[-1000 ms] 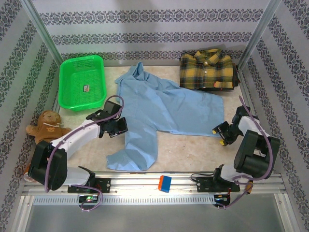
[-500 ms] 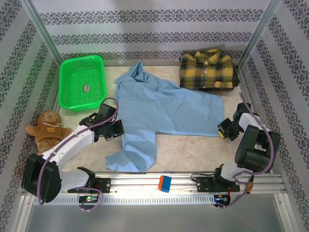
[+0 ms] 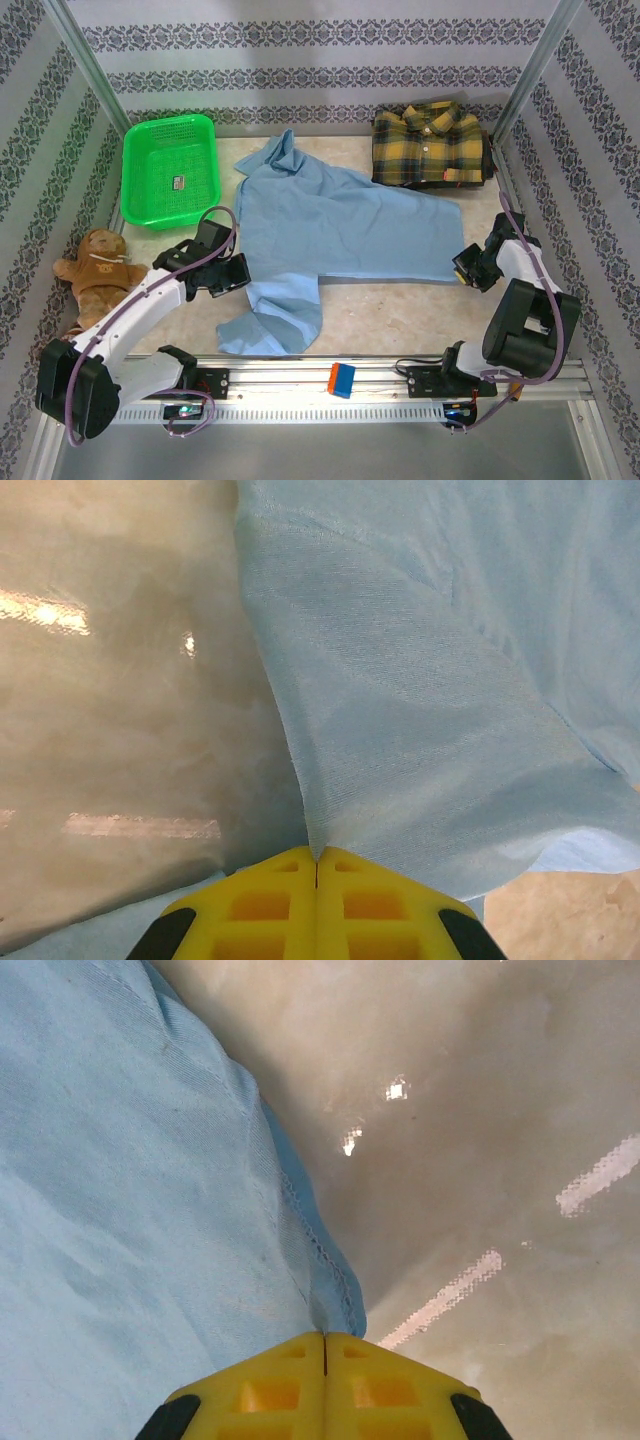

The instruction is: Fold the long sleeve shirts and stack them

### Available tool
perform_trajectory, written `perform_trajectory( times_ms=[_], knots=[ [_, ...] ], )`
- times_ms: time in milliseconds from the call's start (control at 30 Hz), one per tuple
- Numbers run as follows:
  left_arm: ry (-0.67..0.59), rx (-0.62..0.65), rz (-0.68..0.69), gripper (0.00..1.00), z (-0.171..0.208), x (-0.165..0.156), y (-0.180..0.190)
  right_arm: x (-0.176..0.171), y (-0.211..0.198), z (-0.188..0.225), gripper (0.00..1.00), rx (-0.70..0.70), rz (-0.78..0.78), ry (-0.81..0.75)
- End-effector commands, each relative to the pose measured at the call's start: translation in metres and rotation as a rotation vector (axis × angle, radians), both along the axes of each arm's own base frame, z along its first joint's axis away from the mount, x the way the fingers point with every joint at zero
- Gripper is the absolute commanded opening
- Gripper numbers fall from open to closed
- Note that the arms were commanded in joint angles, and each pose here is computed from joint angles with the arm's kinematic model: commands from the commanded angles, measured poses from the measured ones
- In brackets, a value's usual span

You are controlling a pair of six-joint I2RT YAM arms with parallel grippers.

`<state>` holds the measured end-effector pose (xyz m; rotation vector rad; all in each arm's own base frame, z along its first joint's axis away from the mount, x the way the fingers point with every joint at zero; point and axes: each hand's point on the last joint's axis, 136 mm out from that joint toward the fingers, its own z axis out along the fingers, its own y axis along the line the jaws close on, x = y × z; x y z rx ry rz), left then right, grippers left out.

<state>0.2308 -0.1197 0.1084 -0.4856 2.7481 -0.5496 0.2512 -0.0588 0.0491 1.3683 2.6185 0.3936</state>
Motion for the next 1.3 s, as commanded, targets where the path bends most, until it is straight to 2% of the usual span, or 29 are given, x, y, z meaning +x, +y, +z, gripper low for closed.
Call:
perform_trajectory(
  times_ms=[0,233,367,733,1267],
  knots=[
    [-0.013,0.024,0.018,0.0,0.026,-0.009,0.017,-0.013,0.007,0.02,0.0,-0.014,0.046,0.003],
    [-0.006,-0.038,0.064,0.0,0.032,-0.019,0.015,-0.019,0.009,0.022,0.0,-0.015,0.059,0.007],
    [-0.031,-0.079,0.06,0.0,0.042,-0.002,0.004,-0.01,0.009,0.031,0.0,-0.006,0.071,-0.019],
    [-0.086,-0.044,0.011,0.0,0.062,0.057,0.0,0.035,0.0,0.057,0.0,0.004,0.139,-0.074],
    [-0.097,0.015,0.018,0.0,0.048,0.098,0.01,0.086,-0.02,0.043,0.0,-0.006,0.211,-0.015]
  ],
)
